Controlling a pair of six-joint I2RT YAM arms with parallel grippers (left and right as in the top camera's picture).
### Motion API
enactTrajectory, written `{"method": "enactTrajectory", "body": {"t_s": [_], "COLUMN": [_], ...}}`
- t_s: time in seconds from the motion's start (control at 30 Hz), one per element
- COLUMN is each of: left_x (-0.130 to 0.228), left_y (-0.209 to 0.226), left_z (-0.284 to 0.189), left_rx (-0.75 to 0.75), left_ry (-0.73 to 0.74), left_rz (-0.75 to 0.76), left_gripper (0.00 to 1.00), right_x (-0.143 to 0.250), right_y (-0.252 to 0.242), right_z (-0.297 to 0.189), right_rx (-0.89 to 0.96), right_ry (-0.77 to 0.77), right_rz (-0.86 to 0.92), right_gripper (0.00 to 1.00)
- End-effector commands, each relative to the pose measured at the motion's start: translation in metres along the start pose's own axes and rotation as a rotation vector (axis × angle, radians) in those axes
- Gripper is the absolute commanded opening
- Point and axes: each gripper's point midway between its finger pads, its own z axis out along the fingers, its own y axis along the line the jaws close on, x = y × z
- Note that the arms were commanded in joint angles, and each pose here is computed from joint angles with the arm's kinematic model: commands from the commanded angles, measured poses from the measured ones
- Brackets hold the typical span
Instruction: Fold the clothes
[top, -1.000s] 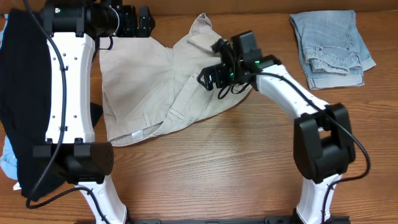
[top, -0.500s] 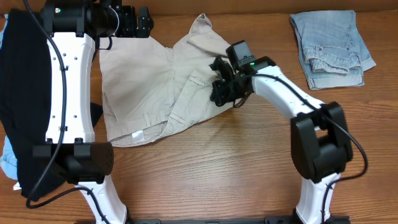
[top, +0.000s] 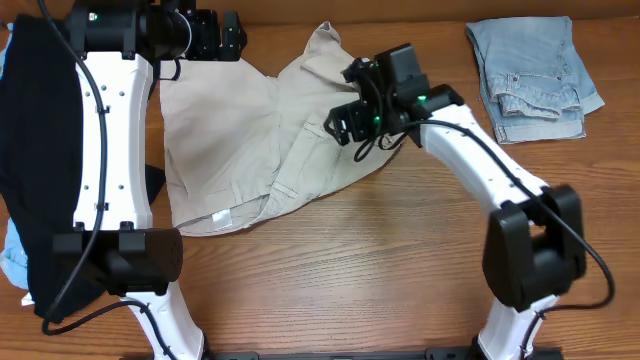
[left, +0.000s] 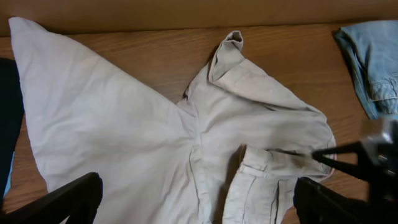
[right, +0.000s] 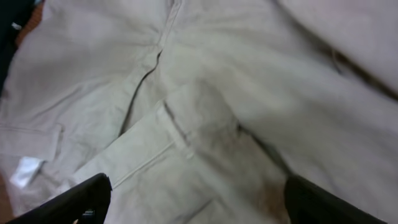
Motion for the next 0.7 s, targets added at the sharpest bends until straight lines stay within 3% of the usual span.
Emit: {"method": "enactTrajectory", "body": {"t_s": [0.0, 0.13, 0.23, 0.33, 0.37, 0.4, 0.67], "left_x": [0.003, 0.003, 0.003, 0.003, 0.003, 0.003, 0.003], "left_y": [0.001, 0.0, 0.0, 0.0, 0.0, 0.0, 0.0], "left_z": [0.006, 0.006, 0.006, 0.006, 0.006, 0.006, 0.006], "left_rx": [-0.01, -0.009, -0.009, -0.009, -0.009, -0.009, -0.009], "left_ry": [0.015, 0.015, 0.015, 0.014, 0.014, 0.014, 0.015], "left_rz": [0.025, 0.025, 0.025, 0.025, 0.025, 0.025, 0.024], "left_gripper": [1.0, 1.0, 1.0, 1.0, 1.0, 1.0, 1.0], "right_x": [0.006, 0.006, 0.01, 0.022, 0.027, 0.032, 0.074], "right_y": [-0.014, -0.018, -0.01, -0.005, -0.005, -0.005, 0.004], "right_z": [0.037, 0.059, 0.066, 0.065, 0.065, 0.064, 0.023], "right_rx": [0.033, 0.019, -0.022, -0.052, -0.051, -0.05, -0.033], "right_ry": [0.014, -0.002, 0.011, 0.057, 0.075, 0.098, 0.297], "right_rz": [-0.049, -0.063, -0.064, -0.046, -0.036, -0.023, 0.141], "right_gripper": [0.94, 0.94, 0.81, 0.46, 0.18, 0.06, 0.04]}}
